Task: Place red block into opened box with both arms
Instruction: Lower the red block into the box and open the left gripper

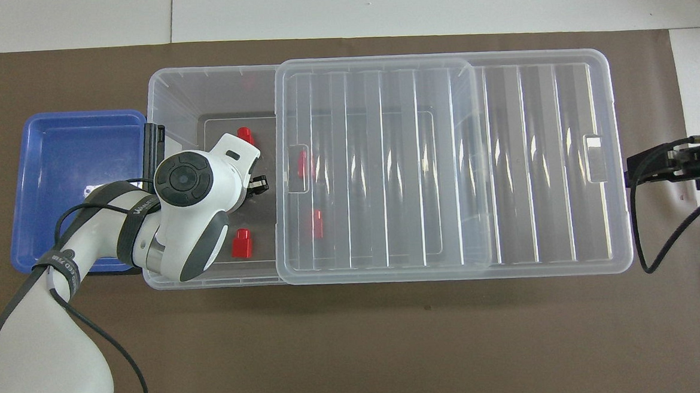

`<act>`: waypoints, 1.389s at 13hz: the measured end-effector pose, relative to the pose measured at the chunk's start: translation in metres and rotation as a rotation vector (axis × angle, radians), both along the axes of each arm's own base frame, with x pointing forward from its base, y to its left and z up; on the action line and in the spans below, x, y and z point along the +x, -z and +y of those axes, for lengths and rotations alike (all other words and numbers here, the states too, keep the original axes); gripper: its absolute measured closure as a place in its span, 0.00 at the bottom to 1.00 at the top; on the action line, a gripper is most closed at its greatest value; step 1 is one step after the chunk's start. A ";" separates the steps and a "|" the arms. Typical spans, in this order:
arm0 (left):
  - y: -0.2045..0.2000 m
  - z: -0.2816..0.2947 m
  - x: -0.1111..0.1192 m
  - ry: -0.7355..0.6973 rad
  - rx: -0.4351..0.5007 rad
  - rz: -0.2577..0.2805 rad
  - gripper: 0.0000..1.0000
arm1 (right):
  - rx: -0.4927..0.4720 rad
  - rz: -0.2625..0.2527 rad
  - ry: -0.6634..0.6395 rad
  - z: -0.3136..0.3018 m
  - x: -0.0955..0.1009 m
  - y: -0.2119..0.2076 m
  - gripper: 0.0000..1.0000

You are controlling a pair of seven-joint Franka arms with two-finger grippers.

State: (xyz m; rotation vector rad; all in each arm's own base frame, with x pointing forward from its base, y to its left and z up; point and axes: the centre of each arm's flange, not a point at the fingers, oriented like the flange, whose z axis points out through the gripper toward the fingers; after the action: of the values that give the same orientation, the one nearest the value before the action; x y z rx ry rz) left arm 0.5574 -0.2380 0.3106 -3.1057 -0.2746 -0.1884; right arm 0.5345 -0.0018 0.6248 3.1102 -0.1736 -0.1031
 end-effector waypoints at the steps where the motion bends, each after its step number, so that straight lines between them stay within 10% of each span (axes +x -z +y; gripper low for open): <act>1: 0.000 0.000 0.000 -0.001 0.000 -0.001 0.66 | 0.000 0.000 0.000 0.000 0.000 0.000 0.00; 3: 0.000 0.000 0.000 -0.001 -0.001 -0.002 0.59 | 0.000 0.000 0.000 0.000 0.000 0.000 0.00; 8: -0.004 0.000 0.002 -0.023 -0.005 -0.008 0.00 | 0.000 0.000 0.000 0.000 0.000 0.000 0.00; 18: -0.122 0.016 0.006 -0.105 0.062 0.043 0.00 | 0.000 0.000 0.000 0.000 0.000 0.000 0.00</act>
State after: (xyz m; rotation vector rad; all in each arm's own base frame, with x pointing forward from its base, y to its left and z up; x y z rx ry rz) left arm 0.5631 -0.2223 0.4331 -3.0202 -0.4215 -0.1256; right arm 0.5345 -0.0018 0.6249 3.1102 -0.1736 -0.1027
